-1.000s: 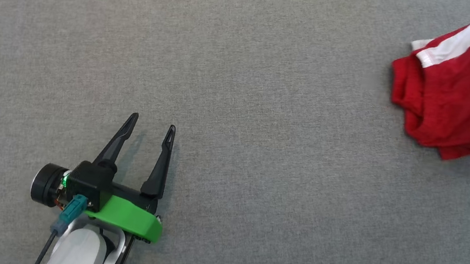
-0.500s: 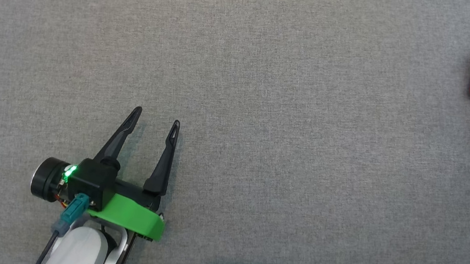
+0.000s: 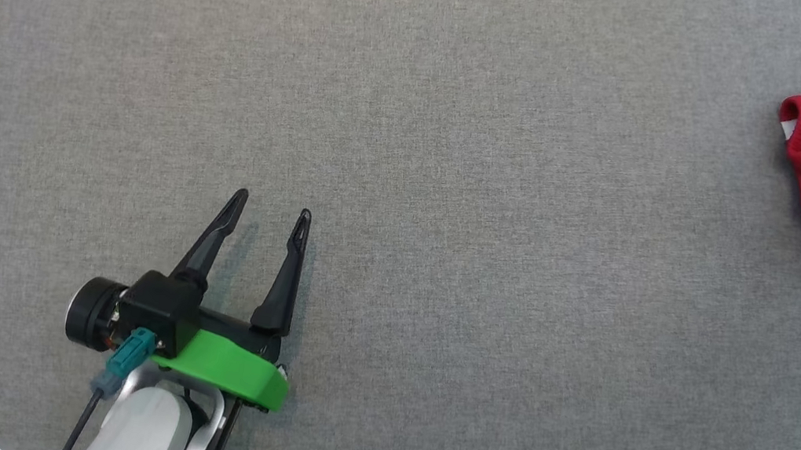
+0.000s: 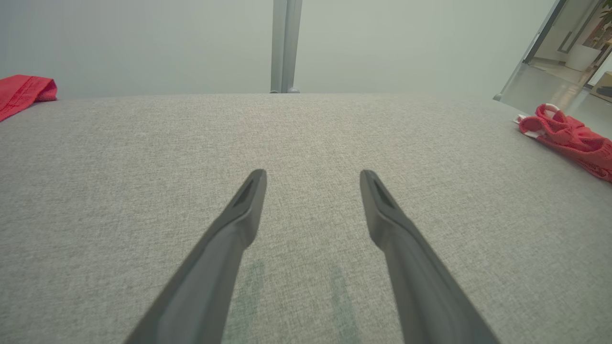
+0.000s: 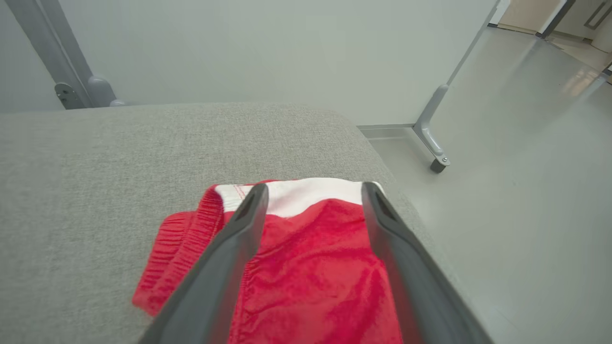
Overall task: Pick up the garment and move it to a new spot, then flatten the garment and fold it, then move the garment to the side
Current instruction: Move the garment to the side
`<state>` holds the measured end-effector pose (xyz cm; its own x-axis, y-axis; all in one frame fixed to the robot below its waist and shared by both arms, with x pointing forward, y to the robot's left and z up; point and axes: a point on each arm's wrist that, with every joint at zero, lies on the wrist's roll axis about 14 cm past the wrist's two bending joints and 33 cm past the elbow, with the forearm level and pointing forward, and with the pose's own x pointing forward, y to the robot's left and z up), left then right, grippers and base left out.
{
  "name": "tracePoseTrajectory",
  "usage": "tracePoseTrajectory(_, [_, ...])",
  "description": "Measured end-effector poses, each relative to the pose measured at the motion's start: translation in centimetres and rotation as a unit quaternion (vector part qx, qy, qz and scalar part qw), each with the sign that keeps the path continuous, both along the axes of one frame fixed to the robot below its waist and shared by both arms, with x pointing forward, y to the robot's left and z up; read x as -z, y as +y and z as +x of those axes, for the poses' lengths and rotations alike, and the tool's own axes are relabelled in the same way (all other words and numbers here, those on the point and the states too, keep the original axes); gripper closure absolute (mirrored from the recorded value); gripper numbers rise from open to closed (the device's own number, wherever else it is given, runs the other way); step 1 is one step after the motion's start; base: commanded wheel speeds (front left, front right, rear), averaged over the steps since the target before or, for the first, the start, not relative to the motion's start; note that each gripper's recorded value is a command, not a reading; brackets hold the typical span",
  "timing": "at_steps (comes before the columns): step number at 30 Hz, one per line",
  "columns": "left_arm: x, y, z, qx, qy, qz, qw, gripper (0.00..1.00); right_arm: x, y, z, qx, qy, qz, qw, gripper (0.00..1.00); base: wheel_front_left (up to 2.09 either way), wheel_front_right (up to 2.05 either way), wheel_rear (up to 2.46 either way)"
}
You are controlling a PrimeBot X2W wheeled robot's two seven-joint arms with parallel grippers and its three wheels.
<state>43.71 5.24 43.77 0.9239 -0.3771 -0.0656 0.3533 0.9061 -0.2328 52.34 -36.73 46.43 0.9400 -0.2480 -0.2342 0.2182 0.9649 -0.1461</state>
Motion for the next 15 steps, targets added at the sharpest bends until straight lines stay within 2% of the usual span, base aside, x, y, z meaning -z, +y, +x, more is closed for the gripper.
tracePoseTrajectory(10, [-1.9,1.7,-0.6,-0.04,-0.01,-0.011,0.999,0.0,-3.5,6.4,-1.1,-0.081,-0.067,0.013,0.994,0.0,0.0,0.0,0.0])
tracePoseTrajectory(15, [-3.2,3.5,-1.9,-0.075,-0.019,-0.01,0.997,0.0,-4.8,10.5,-3.4,-0.116,-0.106,0.042,0.987,0.0,0.0,0.0,0.0])
